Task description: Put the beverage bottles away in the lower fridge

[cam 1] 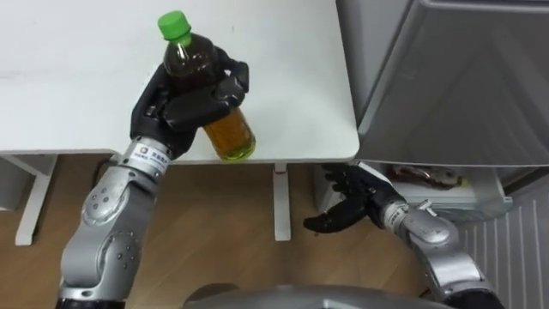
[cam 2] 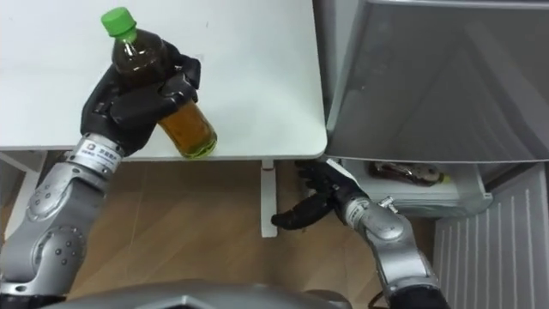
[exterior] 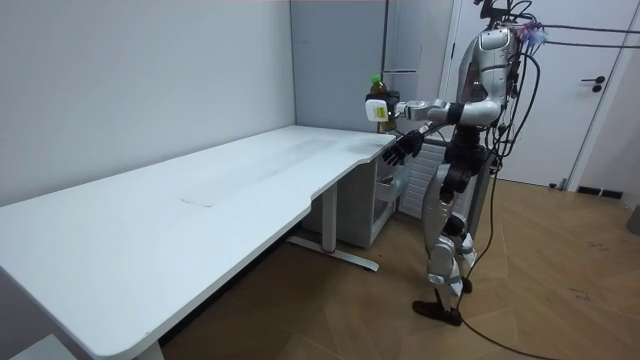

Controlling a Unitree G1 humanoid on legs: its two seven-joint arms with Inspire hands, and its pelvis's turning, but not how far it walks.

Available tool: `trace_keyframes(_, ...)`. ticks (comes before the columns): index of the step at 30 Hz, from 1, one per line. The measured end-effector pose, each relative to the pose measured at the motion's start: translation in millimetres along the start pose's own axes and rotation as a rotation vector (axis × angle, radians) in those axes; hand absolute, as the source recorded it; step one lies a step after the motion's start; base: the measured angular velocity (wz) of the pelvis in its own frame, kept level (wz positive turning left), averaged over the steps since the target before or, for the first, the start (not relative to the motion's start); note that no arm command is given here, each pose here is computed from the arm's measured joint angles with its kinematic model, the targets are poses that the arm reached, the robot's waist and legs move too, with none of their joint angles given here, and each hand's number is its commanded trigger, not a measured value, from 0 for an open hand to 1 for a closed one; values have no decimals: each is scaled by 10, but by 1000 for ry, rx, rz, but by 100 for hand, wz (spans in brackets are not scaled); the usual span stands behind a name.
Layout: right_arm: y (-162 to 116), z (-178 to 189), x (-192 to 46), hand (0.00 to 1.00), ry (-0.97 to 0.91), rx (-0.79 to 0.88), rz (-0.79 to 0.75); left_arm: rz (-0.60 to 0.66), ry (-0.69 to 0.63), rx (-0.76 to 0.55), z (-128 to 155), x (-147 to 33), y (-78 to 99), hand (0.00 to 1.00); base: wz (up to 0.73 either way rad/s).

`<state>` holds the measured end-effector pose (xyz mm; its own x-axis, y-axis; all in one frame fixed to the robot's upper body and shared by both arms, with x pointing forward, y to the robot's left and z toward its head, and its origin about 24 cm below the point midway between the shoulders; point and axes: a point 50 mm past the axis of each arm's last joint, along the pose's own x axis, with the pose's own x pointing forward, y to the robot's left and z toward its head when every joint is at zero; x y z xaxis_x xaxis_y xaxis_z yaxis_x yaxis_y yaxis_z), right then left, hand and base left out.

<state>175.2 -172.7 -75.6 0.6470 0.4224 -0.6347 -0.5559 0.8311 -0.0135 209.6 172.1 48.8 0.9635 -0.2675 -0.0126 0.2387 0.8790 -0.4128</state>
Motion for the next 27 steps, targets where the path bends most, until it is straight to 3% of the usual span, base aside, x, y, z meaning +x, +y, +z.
trace_keyframes(9,25,276,-143,0,-67,-92,187,-80,17,-5,-39,9,-80,100,-1)
trace_keyframes(20,149,474,-209,0,-177,-8,421,-216,56,-22,-102,-4,-150,100,-1)
trace_keyframes(27,341,534,-186,0,-209,20,558,-320,95,-149,-249,-3,-301,100,4)
